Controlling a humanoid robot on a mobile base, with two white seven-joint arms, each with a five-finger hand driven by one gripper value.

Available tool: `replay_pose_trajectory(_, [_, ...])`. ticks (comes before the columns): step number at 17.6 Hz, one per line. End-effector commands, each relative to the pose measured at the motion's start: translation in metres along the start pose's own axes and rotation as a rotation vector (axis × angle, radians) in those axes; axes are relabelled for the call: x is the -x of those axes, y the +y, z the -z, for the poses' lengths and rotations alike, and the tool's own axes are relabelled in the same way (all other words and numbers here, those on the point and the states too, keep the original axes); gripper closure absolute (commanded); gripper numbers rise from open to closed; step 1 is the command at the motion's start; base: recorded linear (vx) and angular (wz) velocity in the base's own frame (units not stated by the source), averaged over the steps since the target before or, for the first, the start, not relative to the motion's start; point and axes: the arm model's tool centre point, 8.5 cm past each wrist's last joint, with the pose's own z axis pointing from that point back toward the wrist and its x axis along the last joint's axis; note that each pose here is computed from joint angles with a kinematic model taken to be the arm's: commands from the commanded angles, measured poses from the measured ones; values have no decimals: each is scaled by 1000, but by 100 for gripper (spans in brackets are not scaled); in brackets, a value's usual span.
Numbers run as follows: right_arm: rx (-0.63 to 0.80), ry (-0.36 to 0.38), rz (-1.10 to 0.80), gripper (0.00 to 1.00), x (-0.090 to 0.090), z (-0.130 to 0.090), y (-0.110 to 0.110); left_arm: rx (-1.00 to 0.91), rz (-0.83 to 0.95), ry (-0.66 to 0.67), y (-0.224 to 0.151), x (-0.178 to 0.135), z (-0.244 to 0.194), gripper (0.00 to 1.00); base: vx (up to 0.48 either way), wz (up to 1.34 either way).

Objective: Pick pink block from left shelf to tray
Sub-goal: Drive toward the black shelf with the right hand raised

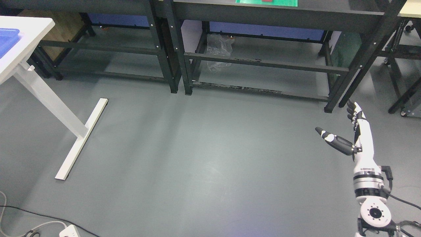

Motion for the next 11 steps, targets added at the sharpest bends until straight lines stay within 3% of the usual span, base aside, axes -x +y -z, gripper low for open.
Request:
replay_pose_trajectory(1, [-37,-71,-810,0,-19,4,13,-18,4,10,12,5,-2,0,69,16])
replay_pose_trajectory(5, [144,-137,-680,0,-30,-1,-2,-18,4,9,12,5,-2,0,92,31])
replay_pose_trajectory(11, [135,-136,-692,0,-29,-2,-1,-18,4,9,12,5,-2,0,123,70])
